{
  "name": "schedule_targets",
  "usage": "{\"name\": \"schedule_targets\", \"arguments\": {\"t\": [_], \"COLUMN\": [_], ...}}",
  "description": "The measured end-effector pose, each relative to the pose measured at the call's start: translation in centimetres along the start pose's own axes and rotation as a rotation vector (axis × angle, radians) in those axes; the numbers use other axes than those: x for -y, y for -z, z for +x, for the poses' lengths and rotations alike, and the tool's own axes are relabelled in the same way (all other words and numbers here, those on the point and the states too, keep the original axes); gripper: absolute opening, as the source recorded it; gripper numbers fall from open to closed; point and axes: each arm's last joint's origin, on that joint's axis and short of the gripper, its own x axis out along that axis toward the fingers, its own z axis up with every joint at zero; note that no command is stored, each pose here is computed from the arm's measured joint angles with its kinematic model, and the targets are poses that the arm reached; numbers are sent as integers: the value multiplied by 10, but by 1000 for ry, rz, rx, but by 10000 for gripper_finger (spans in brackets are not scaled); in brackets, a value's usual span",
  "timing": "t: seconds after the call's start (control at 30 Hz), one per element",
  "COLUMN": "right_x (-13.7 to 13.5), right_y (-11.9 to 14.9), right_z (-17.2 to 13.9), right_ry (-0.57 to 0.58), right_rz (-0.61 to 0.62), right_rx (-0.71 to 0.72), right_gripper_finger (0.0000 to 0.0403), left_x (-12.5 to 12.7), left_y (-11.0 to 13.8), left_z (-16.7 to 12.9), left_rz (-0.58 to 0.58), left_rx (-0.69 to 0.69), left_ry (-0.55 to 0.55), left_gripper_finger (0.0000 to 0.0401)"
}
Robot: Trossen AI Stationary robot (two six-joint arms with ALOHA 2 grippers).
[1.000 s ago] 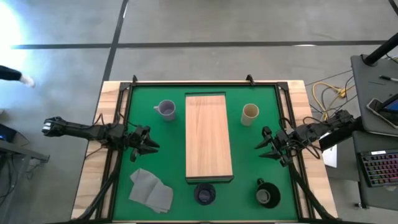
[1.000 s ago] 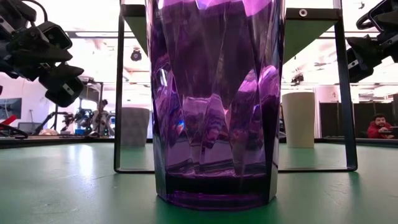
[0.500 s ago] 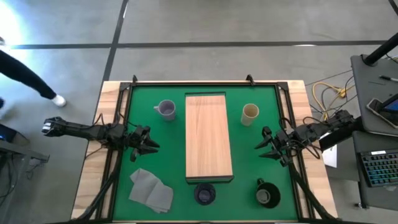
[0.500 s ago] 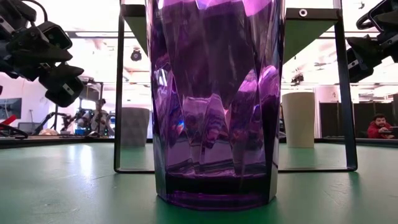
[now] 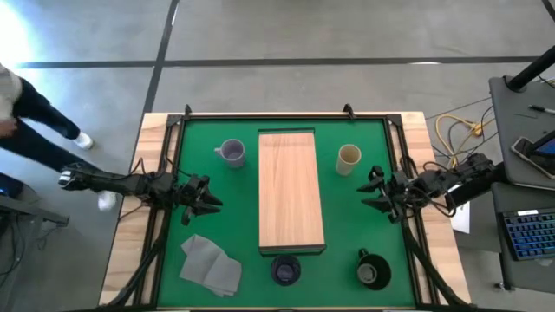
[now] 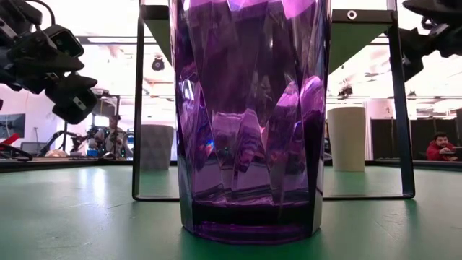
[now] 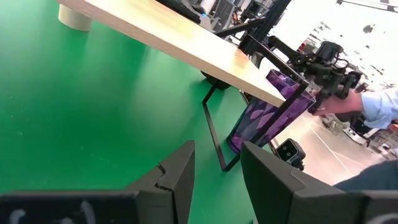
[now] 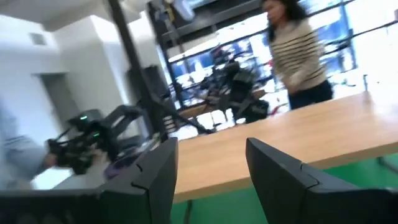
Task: Stack small to large cups/mugs on shelf
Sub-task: Put the violet cup on the shelf
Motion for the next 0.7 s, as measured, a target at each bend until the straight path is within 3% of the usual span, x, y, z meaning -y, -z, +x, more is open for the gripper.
{"name": "schedule_targets", "arguments": {"t": [0.1,0.23,0.3,0.57,0.7], "right_x": [0,-2,-3,-4,-4], "right_y": [-4,-14,-18,-22,-22], "right_z": [0,-1,-2,-3,-3], "right_ry": [28,1,-10,-13,-20], "right_rz": [2,25,38,0,53], "right_rx": [42,148,192,229,230], "right_gripper_finger": [183,183,183,183,183], "left_x": [1,8,12,14,13], "left_y": [-7,-21,-27,-34,-38], "left_z": [0,-3,-5,-8,-10], "left_rz": [-55,-387,-486,-371,-415], "left_rx": [100,259,311,430,512], "left_ry": [-29,63,130,103,60], "left_gripper_finger": [116,116,116,116,116]}}
